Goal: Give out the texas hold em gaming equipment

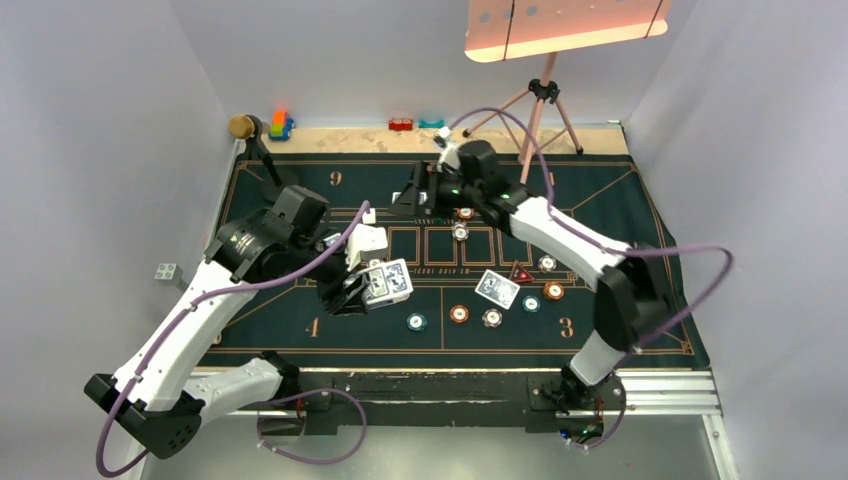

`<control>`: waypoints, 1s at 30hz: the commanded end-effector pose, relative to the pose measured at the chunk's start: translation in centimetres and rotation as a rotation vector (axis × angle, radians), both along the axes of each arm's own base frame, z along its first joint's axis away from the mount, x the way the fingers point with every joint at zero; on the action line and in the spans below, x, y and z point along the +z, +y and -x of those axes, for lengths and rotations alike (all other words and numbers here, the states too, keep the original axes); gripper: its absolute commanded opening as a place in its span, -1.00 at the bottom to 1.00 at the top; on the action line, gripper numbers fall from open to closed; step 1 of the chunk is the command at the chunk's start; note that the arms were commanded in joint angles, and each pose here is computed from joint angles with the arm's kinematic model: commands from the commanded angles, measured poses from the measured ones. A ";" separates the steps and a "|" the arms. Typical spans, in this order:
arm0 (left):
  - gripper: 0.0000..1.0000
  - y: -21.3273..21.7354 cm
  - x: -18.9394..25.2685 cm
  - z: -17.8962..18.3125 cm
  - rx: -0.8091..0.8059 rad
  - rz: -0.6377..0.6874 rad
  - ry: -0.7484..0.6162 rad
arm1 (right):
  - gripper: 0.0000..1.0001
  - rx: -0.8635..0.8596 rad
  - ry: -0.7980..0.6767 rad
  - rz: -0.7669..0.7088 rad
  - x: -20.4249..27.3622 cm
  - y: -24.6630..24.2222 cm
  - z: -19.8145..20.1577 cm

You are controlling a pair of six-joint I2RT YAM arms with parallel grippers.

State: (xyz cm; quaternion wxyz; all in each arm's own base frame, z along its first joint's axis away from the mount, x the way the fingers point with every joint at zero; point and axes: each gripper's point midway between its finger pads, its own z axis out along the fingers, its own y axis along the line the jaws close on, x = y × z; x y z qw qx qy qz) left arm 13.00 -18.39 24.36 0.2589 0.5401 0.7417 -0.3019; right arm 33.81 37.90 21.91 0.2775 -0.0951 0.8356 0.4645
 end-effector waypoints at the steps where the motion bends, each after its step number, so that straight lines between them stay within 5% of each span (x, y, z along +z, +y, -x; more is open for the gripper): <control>1: -1.00 -0.7 0.7 -0.7 0.001 0.040 -0.018 | 0.83 0.014 -0.111 -0.105 5.4 -3.7 3.8; 12: -1.00 -1.3 0.3 -1.5 0.011 0.043 -0.011 | 0.90 0.100 -0.059 -0.283 7.3 -5.5 10.7; 30: -1.00 -1.7 0.2 -2.8 0.036 0.045 -0.031 | 0.96 0.210 0.034 -0.260 4.6 -1.5 14.9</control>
